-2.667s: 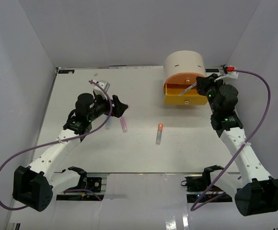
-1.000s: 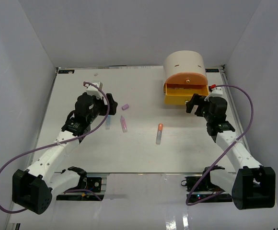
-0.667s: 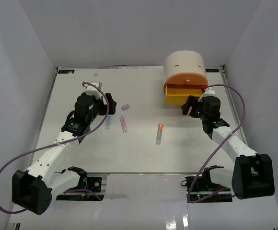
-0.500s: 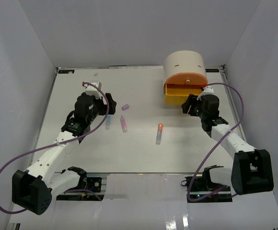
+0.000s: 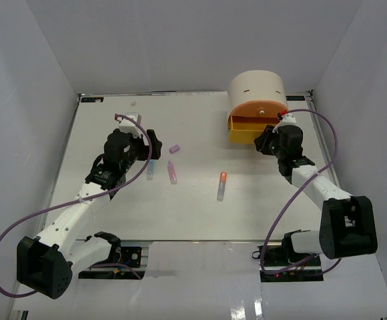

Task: Sort the stationery into containers
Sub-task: Close the drawer in the storage box.

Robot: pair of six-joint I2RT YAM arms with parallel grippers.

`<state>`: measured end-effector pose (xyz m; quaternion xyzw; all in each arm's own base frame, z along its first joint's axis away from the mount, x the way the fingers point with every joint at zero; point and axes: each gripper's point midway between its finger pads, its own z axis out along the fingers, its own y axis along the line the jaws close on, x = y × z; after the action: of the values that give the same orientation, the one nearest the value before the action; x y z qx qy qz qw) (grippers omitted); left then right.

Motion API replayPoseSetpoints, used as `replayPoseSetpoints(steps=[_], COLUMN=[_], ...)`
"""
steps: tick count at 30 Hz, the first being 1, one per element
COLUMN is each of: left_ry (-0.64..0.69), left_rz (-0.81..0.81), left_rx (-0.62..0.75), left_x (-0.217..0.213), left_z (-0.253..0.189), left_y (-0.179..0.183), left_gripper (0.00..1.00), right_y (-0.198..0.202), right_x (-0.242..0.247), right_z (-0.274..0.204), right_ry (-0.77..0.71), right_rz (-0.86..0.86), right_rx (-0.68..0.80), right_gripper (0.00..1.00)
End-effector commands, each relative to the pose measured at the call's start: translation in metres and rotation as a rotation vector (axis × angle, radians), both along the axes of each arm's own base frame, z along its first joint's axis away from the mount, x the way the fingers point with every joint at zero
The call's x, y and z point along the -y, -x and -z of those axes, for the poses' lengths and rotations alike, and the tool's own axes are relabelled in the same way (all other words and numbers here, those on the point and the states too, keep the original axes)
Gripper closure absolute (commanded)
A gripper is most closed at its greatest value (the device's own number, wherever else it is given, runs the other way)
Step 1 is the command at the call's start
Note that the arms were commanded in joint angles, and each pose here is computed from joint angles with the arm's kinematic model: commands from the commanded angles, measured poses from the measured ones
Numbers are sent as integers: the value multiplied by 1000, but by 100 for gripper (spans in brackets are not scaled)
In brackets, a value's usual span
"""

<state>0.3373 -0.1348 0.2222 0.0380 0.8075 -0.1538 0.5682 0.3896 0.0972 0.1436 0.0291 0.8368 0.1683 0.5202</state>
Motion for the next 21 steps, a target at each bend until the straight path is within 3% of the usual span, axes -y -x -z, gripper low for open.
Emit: replayPoseSetpoints(steps=[1, 8, 21], left_ry=[0, 2, 2], left_rz=[-24, -17, -13], left_rx=[20, 15, 10], left_x=[-6, -4, -4], left_z=[-6, -4, -2], left_y=[-1, -1, -1], left_gripper=[2, 2, 2], right_y=[-21, -31, -58], right_x=[-4, -6, -9], right_z=[-43, -48, -56], right_ry=[-26, -37, -61], right_rz=[0, 9, 30], right_rx=[131, 157, 247], right_gripper=[73, 77, 67])
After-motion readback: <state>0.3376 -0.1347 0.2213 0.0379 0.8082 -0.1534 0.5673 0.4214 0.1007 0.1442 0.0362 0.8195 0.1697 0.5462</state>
